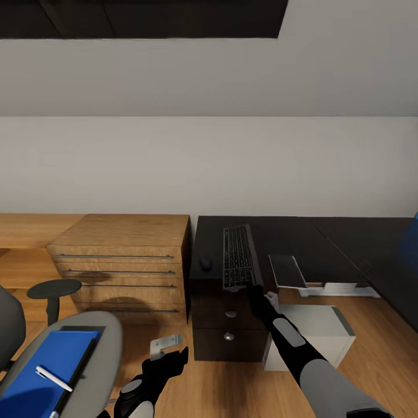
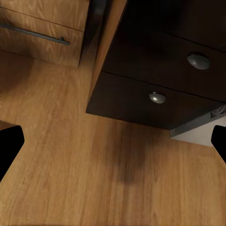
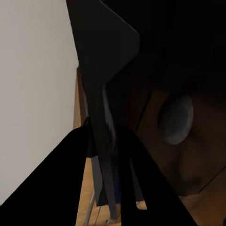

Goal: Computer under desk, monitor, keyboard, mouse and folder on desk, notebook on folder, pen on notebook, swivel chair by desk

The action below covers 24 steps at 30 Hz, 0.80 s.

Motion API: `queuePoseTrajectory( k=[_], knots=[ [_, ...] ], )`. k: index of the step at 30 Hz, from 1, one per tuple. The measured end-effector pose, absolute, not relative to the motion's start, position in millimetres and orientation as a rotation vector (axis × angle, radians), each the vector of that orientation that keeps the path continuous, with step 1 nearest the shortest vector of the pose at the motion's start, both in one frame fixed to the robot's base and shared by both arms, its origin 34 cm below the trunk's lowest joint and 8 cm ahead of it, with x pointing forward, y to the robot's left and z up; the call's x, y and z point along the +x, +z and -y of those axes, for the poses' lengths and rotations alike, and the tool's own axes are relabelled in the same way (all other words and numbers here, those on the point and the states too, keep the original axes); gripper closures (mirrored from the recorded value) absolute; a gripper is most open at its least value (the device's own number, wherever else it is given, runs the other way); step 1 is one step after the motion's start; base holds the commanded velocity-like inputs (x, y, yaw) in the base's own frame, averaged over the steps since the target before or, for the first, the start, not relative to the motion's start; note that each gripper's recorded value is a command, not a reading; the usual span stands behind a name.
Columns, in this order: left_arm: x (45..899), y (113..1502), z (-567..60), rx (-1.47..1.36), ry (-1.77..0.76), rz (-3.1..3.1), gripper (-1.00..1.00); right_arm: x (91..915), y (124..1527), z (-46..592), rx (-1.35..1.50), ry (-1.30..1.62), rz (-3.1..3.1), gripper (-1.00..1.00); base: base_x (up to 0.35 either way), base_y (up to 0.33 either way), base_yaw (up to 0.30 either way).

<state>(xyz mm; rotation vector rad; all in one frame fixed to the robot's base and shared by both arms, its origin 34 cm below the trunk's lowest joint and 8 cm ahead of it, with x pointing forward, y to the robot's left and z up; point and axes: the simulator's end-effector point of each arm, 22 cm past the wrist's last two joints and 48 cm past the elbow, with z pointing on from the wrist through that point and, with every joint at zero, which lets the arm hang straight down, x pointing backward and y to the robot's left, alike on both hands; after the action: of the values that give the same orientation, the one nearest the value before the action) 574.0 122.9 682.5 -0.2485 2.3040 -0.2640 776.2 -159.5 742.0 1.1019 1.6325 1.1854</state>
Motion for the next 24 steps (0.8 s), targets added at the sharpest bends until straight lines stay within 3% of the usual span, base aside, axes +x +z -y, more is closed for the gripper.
queuePoseTrajectory(
  k=[24],
  knots=[
    [576.0, 722.5, -124.3, -0.251, -0.259, -2.310, -1.00, 786.0, 803.1, 163.2, 1.069, 1.209, -1.587, 1.00, 0.000, 0.000, 0.000]
  ],
)
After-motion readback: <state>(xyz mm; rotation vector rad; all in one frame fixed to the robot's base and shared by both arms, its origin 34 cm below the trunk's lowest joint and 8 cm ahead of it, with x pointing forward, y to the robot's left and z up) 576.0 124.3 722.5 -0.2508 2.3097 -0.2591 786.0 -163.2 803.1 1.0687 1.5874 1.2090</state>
